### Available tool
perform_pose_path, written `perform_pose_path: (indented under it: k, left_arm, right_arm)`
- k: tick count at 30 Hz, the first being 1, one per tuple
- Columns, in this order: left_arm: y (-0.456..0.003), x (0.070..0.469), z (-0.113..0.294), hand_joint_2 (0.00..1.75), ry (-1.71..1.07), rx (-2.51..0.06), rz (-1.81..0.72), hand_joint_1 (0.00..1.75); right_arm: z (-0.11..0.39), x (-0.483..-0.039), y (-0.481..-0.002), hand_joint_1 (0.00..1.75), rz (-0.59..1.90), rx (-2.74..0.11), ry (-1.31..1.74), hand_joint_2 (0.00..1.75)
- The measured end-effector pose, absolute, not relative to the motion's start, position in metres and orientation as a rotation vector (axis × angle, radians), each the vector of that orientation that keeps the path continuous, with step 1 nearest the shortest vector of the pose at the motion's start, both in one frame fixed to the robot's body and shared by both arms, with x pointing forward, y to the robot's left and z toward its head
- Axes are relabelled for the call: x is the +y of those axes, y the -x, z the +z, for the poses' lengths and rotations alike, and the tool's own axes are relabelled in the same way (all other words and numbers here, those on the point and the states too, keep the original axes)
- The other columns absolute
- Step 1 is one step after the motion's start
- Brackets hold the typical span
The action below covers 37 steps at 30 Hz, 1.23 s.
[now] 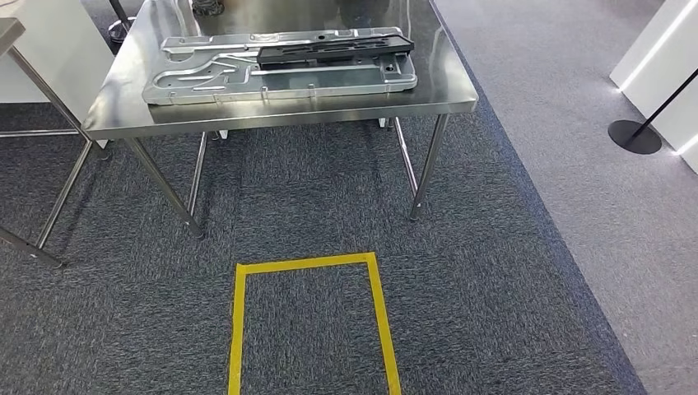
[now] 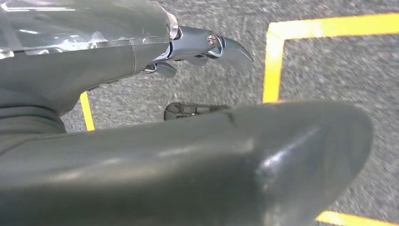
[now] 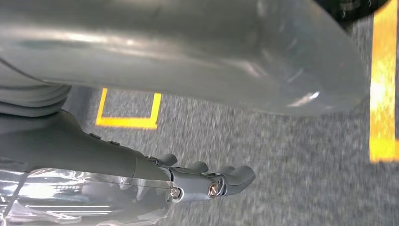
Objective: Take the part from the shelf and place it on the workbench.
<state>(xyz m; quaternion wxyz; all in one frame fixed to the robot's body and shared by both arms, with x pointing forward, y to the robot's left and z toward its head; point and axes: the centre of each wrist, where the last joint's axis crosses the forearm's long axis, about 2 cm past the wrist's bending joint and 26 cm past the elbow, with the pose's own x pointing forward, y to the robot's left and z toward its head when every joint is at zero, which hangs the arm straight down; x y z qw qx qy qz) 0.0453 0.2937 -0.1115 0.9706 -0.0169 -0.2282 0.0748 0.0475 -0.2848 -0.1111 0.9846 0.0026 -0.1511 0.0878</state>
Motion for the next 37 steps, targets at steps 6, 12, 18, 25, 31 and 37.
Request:
perform_pose_path:
  k: [6,12,18,25,31,37]
  left_arm:
    - [-0.0464,0.2976,-0.1114,0.0,0.01,-0.431,0.157,0.0]
    - [-0.0453,0.2986,-0.1115,0.0,0.002,-0.414,0.155,0.0]
    - [-0.0468,0.297,-0.1114,0.0,0.005,-0.417,0.15,0.0]
    - [-0.0486,0.2961,-0.1111,1.75,-0.001,-0.414,0.151,0.0]
    - [-0.0476,0.2964,-0.1113,1.75,-0.012,-0.413,0.164,0.0]
    - [-0.0448,0.297,-0.1116,1.75,-0.011,-0.411,0.18,0.0]
  right_arm:
    - [-0.1109,-0.2828,-0.0484,0.0,0.094,-0.319,-0.09,0.0]
    - [-0.1113,-0.2827,-0.0455,0.0,0.0,-0.309,-0.097,0.0]
    - [-0.1114,-0.2847,-0.0453,0.0,-0.036,-0.269,-0.053,1.75]
    - [-0.1115,-0.2854,-0.0444,0.0,-0.039,-0.241,-0.026,0.87]
    - [-0.1116,-0.2858,-0.0441,0.0,-0.035,-0.24,-0.019,1.75]
    - [-0.1117,-0.2864,-0.0428,0.0,-0.025,-0.251,-0.015,1.75]
